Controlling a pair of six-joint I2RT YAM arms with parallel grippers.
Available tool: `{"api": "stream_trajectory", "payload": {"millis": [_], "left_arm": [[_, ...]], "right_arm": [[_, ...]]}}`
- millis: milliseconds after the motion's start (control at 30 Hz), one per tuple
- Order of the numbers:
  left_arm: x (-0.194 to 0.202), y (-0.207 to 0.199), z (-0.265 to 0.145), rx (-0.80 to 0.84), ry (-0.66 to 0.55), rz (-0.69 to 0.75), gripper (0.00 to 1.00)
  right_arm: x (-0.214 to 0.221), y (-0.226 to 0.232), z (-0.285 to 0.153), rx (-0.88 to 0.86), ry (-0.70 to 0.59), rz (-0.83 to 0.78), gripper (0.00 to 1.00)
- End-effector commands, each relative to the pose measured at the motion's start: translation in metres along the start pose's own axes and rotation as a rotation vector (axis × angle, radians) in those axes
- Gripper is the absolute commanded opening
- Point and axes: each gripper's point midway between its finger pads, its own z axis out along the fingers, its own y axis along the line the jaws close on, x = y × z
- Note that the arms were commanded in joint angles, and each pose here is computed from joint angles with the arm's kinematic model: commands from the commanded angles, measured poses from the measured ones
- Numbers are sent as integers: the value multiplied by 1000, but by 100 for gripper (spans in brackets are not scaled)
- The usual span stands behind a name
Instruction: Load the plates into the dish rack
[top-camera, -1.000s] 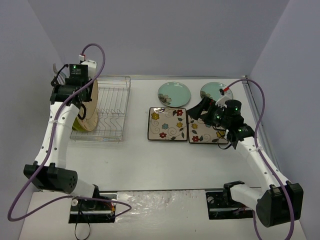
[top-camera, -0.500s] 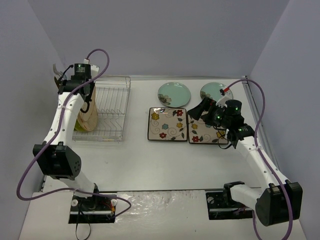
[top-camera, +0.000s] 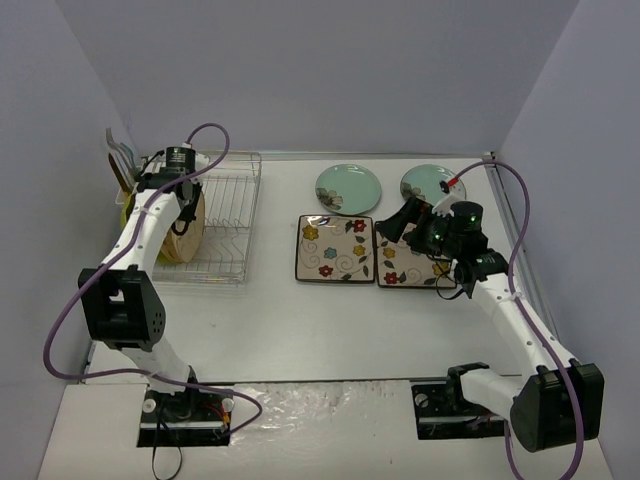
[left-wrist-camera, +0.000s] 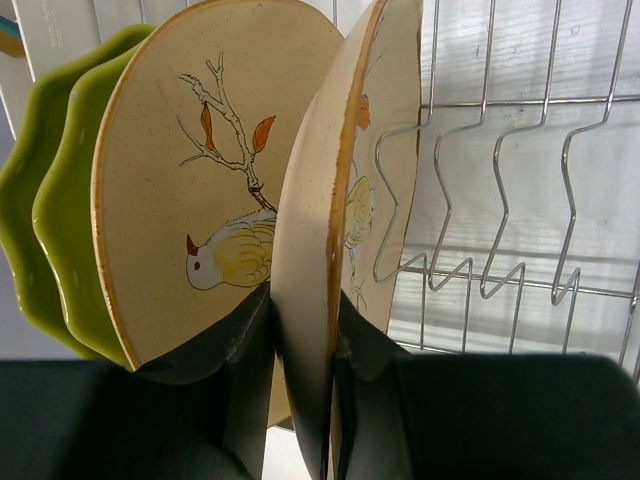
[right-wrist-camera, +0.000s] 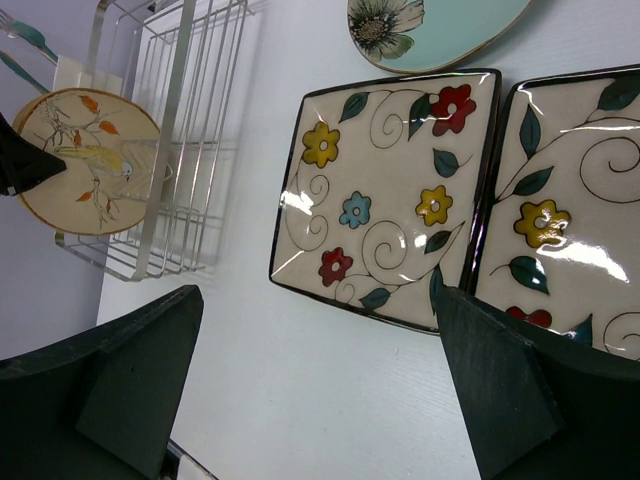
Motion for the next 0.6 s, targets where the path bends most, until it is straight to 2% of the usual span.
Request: {"api": "stream_trajectory", "payload": {"millis": [0,100,233,567], "left_arm": [[-42,35,-30,-123,-181,-89,18],[-39,35,-32,-120,-176,-95,35],[-38,38,-40,-132,-191,-99,50],[-47,42,-74,-103,-262,-142,72]], "right_arm": [[-16,4,-3,-15,-72,-26,100],[-14,0,-4,-1,-74,-17,100],[-13,-3,-8,11,-89,-13,100],[-5,-26,-21,121,-129,40,100]]}}
